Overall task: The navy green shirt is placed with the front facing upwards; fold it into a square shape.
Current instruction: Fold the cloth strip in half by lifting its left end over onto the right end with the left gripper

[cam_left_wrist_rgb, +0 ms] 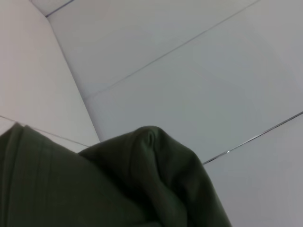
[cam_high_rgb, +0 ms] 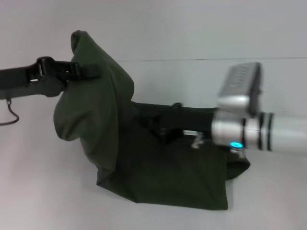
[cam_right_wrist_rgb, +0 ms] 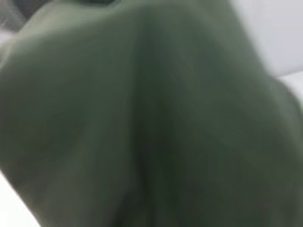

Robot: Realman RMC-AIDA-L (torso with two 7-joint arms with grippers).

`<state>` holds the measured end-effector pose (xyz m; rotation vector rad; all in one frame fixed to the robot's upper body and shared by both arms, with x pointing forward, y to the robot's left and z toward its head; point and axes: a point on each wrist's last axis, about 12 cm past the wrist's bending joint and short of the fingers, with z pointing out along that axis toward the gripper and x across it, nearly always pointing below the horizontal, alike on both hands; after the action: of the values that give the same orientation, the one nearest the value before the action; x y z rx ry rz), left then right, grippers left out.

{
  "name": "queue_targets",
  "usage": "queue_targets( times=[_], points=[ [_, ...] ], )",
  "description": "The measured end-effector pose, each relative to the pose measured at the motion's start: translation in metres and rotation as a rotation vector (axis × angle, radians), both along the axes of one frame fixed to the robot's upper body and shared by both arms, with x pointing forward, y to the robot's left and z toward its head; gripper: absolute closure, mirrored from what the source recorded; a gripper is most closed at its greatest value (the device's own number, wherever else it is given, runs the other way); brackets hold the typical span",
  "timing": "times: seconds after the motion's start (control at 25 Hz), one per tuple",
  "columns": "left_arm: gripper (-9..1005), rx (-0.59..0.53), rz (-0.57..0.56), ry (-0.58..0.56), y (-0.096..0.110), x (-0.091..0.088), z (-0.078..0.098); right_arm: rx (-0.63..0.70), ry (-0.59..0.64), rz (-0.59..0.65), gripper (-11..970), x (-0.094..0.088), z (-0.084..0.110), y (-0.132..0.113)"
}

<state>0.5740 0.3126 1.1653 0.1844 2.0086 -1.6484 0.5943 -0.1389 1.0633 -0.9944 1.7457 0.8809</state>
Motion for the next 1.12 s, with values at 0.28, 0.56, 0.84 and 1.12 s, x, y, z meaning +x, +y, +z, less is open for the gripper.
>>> queue_targets(
  times=[0.28,0.56,0.84,1.12],
  points=[
    [897,-0.004,0.003,0.023,-0.015,0.0,-0.014,0.217,-0.018,-0.249,859,-0.024,-0.008,-0.081],
    [898,-0.023,-0.013,0.042,-0.041,-0.001,-0.027,0.285,-0.012,-0.41,846,-0.039,-0.014,-0.12],
    [897,-0.007,-0.03,0.066,-0.079,-0.003,-0.047,0.308,-0.01,-0.45,826,-0.044,-0.016,-0.128],
    [887,-0.003,-0.05,0.071,-0.113,-0.006,-0.063,0.367,-0.024,-0.504,728,-0.051,-0.015,-0.138]
  ],
)
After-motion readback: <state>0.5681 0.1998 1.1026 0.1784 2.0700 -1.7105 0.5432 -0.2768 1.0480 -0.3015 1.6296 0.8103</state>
